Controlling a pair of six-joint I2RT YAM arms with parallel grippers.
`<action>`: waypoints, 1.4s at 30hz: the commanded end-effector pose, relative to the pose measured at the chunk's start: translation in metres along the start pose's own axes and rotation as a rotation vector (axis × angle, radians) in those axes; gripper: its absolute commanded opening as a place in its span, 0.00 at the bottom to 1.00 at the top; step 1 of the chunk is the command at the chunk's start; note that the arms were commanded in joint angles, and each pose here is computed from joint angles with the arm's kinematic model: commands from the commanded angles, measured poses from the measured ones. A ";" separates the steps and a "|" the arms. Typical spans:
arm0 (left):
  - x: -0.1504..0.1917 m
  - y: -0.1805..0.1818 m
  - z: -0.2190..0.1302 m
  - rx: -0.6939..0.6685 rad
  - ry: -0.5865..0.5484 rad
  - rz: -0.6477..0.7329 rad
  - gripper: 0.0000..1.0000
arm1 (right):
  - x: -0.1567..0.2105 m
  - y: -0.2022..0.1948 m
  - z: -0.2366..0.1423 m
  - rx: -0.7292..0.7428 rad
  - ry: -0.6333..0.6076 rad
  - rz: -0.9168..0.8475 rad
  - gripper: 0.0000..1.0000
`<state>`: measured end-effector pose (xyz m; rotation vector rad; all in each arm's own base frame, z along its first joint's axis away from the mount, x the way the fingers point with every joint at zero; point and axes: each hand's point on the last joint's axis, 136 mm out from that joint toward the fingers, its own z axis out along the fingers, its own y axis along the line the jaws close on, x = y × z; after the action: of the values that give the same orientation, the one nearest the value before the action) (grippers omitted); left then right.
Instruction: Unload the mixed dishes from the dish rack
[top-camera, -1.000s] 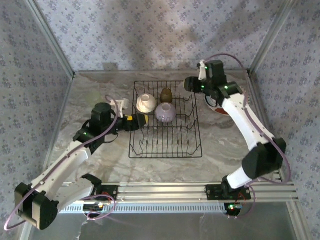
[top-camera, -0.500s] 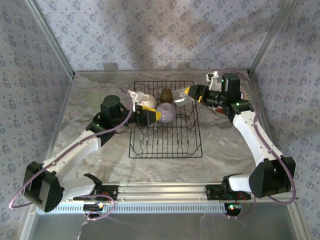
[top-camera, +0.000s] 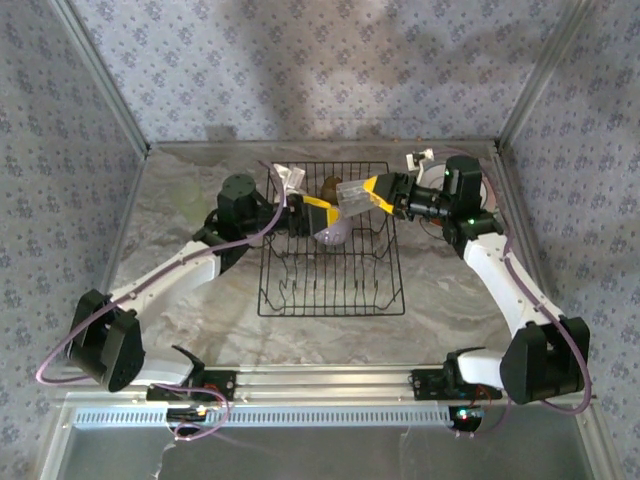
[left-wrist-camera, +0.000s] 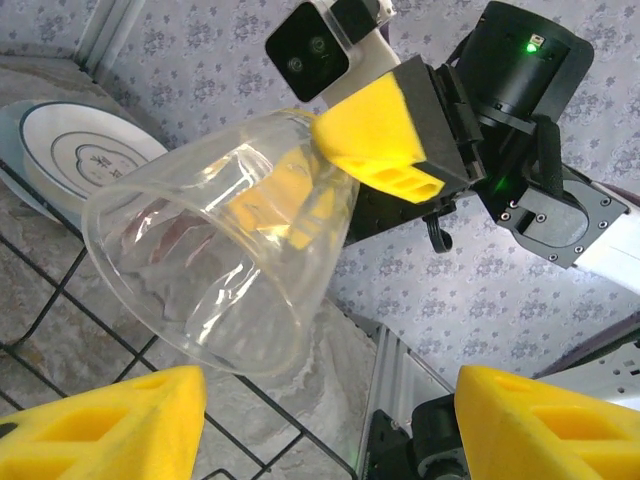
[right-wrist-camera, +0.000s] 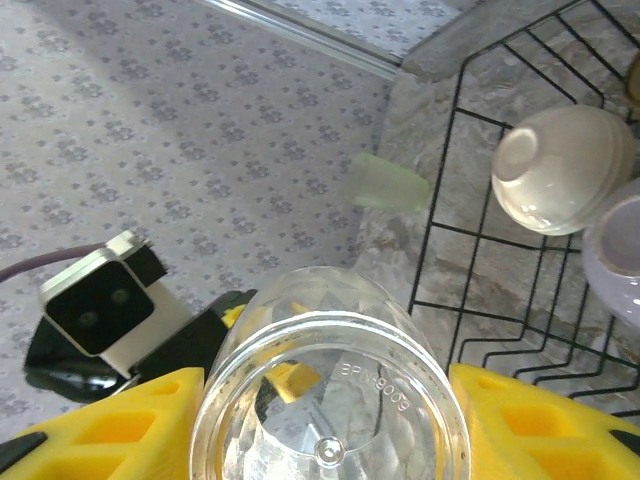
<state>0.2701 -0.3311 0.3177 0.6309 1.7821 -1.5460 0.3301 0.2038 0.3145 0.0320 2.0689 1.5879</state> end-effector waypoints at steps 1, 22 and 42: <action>-0.015 -0.020 0.006 0.071 -0.017 0.047 0.66 | 0.006 0.020 -0.002 -0.073 0.024 -0.015 0.40; -0.023 -0.028 0.017 0.096 -0.057 0.033 0.37 | 0.016 0.020 0.013 -0.117 0.061 0.008 0.40; -0.017 -0.036 0.012 0.055 -0.065 0.018 0.00 | 0.022 0.018 0.016 -0.122 0.070 -0.010 0.89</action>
<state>0.2655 -0.3503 0.3345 0.5924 1.7490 -1.6061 0.3168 0.2271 0.3233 -0.0420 2.0158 1.7397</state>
